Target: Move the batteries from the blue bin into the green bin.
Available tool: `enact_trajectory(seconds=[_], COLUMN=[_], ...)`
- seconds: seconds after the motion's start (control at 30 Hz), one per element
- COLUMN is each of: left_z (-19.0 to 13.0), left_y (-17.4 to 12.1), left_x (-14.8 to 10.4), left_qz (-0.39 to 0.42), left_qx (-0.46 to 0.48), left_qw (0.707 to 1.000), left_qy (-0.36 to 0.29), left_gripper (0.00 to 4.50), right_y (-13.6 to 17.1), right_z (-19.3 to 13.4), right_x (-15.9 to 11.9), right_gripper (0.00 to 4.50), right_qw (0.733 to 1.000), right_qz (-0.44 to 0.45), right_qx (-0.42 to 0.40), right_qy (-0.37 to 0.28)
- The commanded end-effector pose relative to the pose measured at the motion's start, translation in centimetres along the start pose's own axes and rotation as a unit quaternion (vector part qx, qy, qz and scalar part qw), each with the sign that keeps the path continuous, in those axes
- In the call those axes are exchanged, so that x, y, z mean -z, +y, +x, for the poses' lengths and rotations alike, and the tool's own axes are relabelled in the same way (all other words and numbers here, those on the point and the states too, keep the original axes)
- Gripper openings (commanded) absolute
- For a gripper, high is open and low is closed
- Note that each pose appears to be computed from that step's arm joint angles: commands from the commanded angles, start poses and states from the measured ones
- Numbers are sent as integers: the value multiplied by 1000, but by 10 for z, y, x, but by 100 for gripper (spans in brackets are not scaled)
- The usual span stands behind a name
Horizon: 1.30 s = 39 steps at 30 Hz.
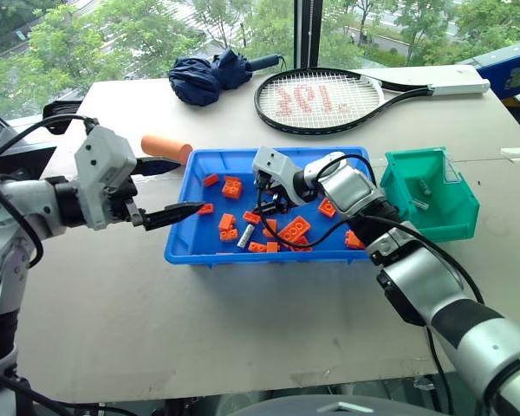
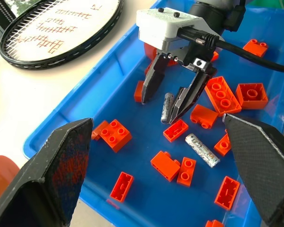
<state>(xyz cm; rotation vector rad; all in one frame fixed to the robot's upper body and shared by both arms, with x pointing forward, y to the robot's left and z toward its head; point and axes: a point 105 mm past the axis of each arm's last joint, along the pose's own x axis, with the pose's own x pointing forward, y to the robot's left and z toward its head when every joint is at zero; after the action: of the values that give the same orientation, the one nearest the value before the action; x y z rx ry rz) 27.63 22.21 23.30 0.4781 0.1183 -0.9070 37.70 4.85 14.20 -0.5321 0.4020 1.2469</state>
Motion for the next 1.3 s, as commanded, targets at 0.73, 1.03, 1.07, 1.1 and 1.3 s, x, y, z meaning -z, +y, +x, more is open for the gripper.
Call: enact_trajectory(seconds=[0.73, 1.03, 1.07, 1.1, 1.3], left_z=[-9, -10, -10, -10, -8], left_y=[-9, -9, -9, -9, -10], left_x=[0, 0, 0, 0, -2], left_qz=[8, 9, 10, 10, 9], left_qx=[24, 18, 17, 17, 22], left_qw=[999, 999, 999, 999, 999], left_qy=[43, 41, 41, 41, 35], left_gripper=[450, 450, 450, 450, 450], right_y=[4, 2, 1, 1, -5], right_z=[-7, 0, 0, -1, -11], right_x=[12, 20, 21, 20, 9], right_gripper=[336, 158, 116, 51, 3], right_qw=[997, 997, 997, 997, 998], right_qz=[-75, -64, -64, -63, -65], right_qx=[-16, -21, -21, -21, -11], right_qy=[11, 34, 34, 33, 15])
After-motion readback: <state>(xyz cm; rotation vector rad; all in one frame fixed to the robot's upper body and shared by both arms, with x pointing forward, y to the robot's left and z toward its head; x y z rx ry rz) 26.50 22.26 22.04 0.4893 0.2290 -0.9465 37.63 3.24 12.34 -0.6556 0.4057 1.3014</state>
